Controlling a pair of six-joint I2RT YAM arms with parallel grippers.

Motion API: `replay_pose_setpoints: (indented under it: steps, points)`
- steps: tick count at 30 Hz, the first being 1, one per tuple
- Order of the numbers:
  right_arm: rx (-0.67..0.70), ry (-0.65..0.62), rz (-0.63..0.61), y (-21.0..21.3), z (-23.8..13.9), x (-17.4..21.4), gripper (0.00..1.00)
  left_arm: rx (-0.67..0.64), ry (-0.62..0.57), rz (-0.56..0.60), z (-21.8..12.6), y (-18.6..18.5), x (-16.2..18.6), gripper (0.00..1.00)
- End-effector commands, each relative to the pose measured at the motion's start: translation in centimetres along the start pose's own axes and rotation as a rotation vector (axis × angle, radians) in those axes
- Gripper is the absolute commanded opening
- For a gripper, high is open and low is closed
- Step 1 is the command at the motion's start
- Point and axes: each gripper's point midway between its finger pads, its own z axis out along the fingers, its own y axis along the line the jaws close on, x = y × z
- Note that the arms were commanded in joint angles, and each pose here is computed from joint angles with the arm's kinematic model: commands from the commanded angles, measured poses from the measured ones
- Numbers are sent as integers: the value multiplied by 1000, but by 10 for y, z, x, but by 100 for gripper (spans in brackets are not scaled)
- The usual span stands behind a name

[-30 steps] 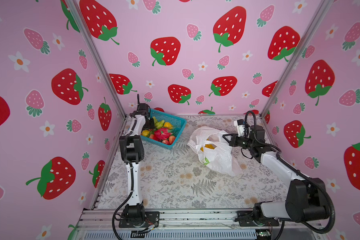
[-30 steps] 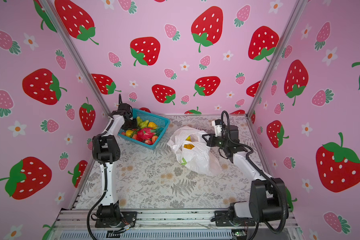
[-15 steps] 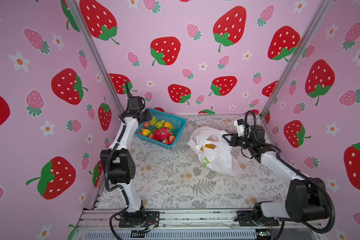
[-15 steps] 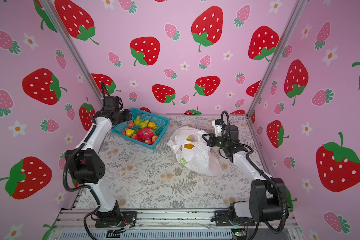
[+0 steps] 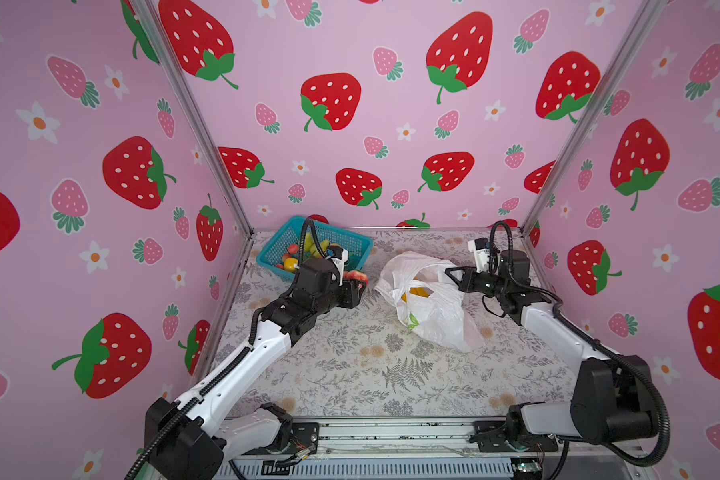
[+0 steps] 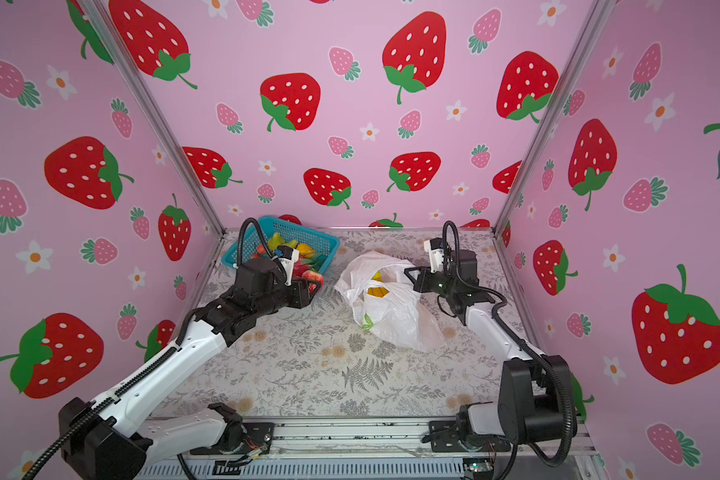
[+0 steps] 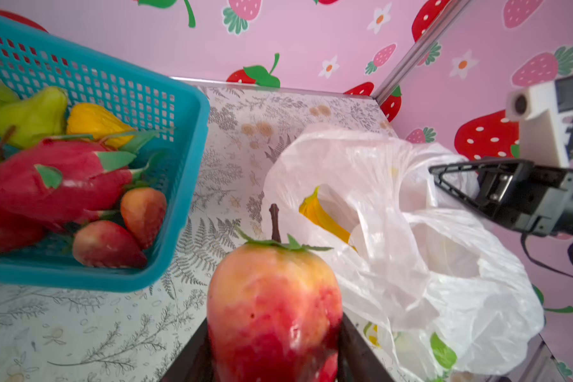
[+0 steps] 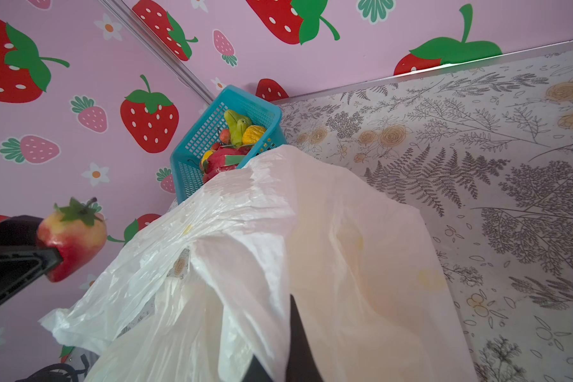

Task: Place the fake fruits into the plastic bag and tie a complex knot
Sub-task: 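Carry the red peach with the left gripper to the bag mouth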

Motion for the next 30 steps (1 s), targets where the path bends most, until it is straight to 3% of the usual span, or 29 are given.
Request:
replay_pose_setpoints:
  steps: [1,4,10,14,23,30]
  points:
    - [-11,-39,-36,8,-3,-16,0,27,108,-16,12,-9,40,42]
    - [-18,-43,-34,10,-2,-18,0,148,145,27,19,-39,46,42]
    - [-19,-42,-28,11,-5,-14,0,333,124,54,32,-87,20,42]
    - [-26,-12,-35,11,-5,-5,0,368,87,64,39,-102,-5,42]
    - [-77,1,-97,28,-12,-5,0,325,57,66,57,-96,-34,41]
    - [-153,8,-109,46,-11,0,0,169,69,43,96,-71,-39,42]
